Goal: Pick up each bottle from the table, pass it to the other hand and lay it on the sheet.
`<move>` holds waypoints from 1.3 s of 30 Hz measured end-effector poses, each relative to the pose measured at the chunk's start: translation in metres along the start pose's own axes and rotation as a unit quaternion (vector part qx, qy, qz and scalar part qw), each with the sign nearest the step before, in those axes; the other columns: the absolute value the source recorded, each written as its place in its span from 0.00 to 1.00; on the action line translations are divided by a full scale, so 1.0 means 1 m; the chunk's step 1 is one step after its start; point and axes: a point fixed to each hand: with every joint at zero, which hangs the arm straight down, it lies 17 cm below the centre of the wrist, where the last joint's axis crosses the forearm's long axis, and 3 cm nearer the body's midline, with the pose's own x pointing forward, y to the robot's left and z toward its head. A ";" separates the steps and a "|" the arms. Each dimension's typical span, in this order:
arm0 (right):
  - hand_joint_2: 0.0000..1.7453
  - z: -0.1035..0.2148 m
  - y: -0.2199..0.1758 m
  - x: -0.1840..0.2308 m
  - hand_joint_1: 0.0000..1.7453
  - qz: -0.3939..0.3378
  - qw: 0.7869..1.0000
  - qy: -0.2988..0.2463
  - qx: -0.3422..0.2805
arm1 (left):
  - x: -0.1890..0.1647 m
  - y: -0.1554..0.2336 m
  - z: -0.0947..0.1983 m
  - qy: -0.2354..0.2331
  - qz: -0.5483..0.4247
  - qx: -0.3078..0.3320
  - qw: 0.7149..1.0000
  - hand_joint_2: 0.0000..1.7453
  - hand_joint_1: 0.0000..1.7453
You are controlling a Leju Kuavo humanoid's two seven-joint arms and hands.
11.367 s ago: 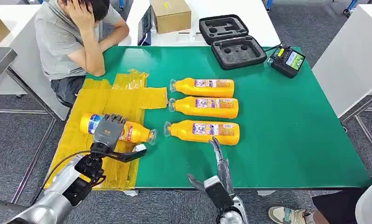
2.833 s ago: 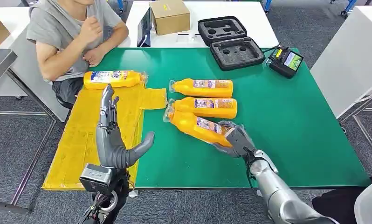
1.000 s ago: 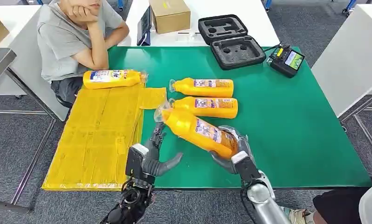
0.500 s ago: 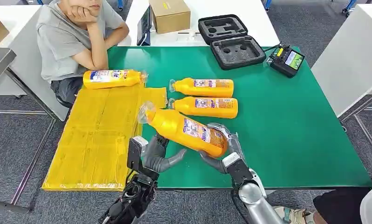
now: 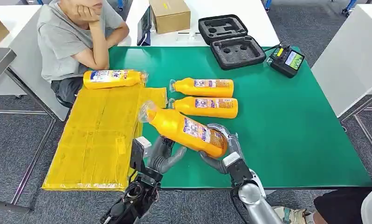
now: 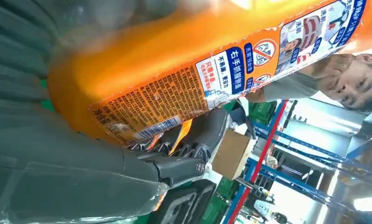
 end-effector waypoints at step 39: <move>1.00 0.004 0.023 -0.002 1.00 -0.047 0.999 0.017 0.012 | -0.003 -0.003 0.004 -0.004 -0.022 0.007 1.000 1.00 0.00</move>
